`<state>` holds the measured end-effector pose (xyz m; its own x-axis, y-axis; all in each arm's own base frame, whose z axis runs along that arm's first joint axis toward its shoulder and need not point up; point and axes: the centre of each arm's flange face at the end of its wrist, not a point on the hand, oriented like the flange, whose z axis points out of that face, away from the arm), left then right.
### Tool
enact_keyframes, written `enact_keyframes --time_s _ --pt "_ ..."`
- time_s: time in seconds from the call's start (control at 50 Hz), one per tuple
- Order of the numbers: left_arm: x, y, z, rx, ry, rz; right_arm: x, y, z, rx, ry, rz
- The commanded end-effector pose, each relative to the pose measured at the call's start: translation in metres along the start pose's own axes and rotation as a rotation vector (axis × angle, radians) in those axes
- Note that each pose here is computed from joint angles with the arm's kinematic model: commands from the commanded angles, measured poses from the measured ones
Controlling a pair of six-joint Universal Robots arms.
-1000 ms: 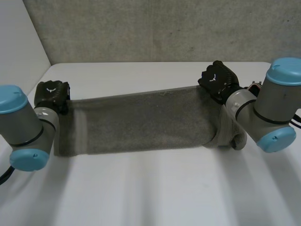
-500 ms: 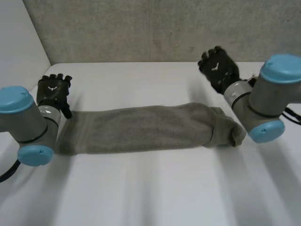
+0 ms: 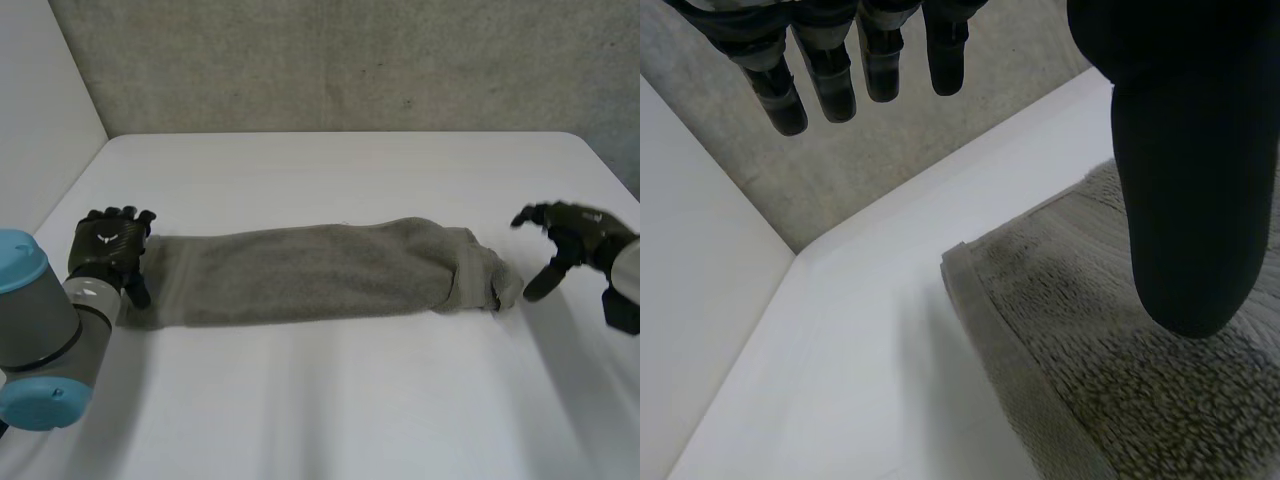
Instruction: Fold the laundry
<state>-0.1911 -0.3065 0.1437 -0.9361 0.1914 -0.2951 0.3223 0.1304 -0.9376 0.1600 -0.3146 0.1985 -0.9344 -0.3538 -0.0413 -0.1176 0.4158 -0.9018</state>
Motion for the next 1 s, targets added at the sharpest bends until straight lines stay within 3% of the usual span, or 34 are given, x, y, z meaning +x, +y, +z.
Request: enact_keyframes --time_s 0.02,0.22,0.42,0.56,0.62,0.68,0.78,0.82,0.88,1.0 --pt "0.001 0.002 0.003 -0.009 0.004 0.002 0.002 0.025 0.003 -0.016 -0.068 0.136" --pt "0.002 0.005 0.003 -0.019 0.007 0.003 0.008 0.034 0.019 0.02 -0.04 0.197" --pt "0.003 0.007 0.002 -0.023 0.009 0.004 0.025 0.026 0.032 0.094 0.058 0.134" --pt "0.003 0.005 0.003 -0.019 0.008 0.003 0.049 0.019 0.03 0.121 0.174 -0.182" --pt "0.003 0.005 0.003 -0.019 0.008 0.003 0.048 0.023 0.029 0.105 0.174 -0.207" --pt "0.003 0.006 0.003 -0.02 0.009 0.003 0.045 0.027 0.028 0.091 0.161 -0.176" --pt "0.003 0.006 0.003 -0.02 0.009 0.003 0.041 0.025 0.023 0.093 0.134 -0.005" --pt "0.003 0.006 0.003 -0.02 0.009 0.003 0.034 0.026 0.021 0.079 0.07 0.128" --pt "0.003 0.005 0.003 -0.019 0.008 0.003 0.027 0.028 0.021 0.06 0.001 0.211" --pt "0.003 0.006 0.003 -0.02 0.009 0.003 0.024 0.032 0.021 0.044 -0.028 0.271"
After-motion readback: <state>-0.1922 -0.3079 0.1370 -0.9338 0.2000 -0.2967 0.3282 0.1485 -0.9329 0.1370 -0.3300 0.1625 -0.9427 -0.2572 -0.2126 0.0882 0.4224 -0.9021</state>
